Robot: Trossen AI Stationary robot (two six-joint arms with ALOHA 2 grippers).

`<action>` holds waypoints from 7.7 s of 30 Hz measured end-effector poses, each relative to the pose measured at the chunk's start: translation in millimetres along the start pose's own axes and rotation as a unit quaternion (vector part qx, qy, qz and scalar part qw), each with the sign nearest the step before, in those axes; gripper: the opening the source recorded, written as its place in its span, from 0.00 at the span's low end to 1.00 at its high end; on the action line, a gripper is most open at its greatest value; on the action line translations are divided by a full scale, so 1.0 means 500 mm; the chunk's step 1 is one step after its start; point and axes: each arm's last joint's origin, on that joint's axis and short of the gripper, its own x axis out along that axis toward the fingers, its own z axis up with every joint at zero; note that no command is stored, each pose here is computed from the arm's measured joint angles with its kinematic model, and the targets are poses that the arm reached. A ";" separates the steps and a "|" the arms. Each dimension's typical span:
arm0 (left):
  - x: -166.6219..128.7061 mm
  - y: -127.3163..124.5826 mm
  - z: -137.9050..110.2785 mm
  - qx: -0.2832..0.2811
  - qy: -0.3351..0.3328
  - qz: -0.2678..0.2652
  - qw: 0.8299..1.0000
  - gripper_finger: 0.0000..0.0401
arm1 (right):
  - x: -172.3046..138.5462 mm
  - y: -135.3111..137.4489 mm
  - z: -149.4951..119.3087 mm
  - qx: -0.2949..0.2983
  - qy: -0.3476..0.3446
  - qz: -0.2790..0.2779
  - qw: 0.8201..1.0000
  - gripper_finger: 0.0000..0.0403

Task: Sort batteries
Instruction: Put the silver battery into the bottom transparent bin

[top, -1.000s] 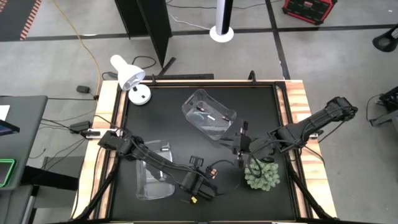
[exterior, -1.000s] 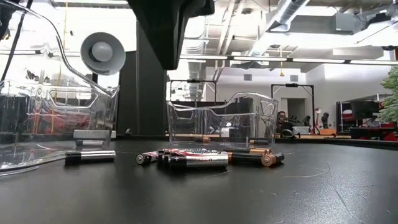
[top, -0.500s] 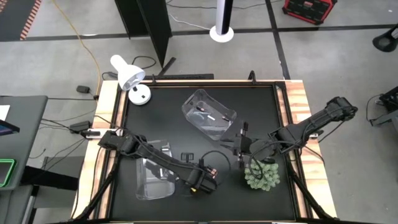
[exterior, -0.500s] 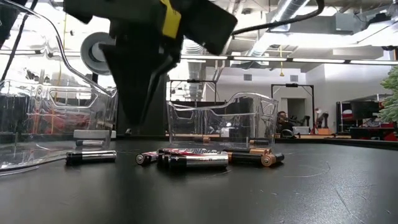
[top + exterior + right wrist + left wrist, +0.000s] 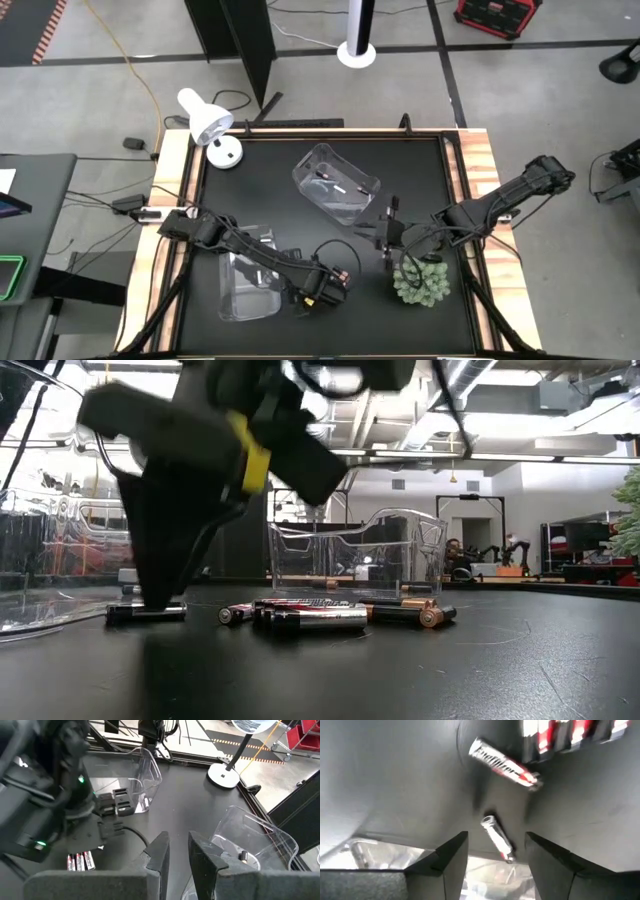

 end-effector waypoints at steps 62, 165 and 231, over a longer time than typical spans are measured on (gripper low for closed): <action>0.026 -0.004 0.011 0.069 -0.009 -0.028 0.997 0.04 | 0.000 -0.001 0.000 0.000 0.000 -0.001 1.000 0.22; 0.000 0.175 -0.203 0.015 -0.089 0.042 0.995 0.04 | 0.000 -0.002 -0.003 0.009 0.006 -0.013 1.000 0.22; -0.160 0.091 -0.078 -0.058 -0.373 -0.051 0.925 0.28 | 0.000 -0.002 -0.004 0.012 0.008 -0.012 1.000 0.22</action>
